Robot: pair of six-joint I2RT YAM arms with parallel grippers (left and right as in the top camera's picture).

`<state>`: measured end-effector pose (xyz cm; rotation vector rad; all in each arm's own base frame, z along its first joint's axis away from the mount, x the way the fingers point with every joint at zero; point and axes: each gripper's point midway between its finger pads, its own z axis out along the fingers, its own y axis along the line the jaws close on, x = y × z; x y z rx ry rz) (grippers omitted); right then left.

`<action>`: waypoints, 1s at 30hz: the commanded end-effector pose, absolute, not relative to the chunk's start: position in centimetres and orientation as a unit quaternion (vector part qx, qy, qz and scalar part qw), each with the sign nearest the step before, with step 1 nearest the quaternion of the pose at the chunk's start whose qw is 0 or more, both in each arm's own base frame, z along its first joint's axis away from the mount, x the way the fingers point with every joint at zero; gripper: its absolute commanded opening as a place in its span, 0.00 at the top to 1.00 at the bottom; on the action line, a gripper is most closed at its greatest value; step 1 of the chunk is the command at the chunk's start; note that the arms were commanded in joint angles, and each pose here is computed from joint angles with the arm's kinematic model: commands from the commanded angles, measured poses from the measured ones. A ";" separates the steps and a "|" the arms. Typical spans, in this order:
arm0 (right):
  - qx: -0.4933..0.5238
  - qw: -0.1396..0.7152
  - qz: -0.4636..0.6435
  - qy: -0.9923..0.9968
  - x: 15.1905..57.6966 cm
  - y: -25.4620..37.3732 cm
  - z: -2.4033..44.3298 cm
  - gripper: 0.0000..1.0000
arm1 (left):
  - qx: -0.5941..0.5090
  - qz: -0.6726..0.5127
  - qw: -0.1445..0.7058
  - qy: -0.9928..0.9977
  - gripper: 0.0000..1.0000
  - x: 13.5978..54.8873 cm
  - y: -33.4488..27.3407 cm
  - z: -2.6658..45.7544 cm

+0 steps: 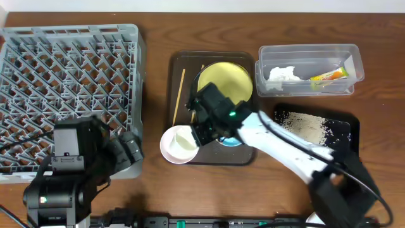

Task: Sort waste into correct bins and load items into the dishwasher
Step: 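Grasp the white cup inside the pink bowl with the right gripper, then hand the white cup from the right gripper to the left gripper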

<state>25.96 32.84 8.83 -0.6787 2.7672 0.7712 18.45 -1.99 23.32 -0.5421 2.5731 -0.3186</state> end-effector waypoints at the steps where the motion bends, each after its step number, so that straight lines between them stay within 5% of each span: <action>1: -0.199 0.163 0.310 0.915 28.3 30.9 15.8 0.99 | -0.106 -0.253 0.252 0.928 0.02 19.1 -7.0 25.7; 7: -0.178 0.239 0.371 0.879 30.2 25.8 23.4 0.99 | -0.010 -0.414 0.260 0.872 0.02 20.4 -12.1 29.8; 15: -0.323 0.261 0.535 0.736 24.9 26.4 31.9 0.99 | 0.152 -0.657 0.197 0.712 0.02 18.7 -16.8 37.2; 21: -0.402 0.260 0.626 0.616 21.9 27.1 37.0 0.99 | 0.148 -0.671 0.179 0.705 0.02 18.9 -16.9 37.3; 30: -0.394 0.288 0.615 0.619 23.2 27.9 37.8 0.99 | 0.146 -0.671 0.178 0.705 0.02 18.0 -16.9 37.9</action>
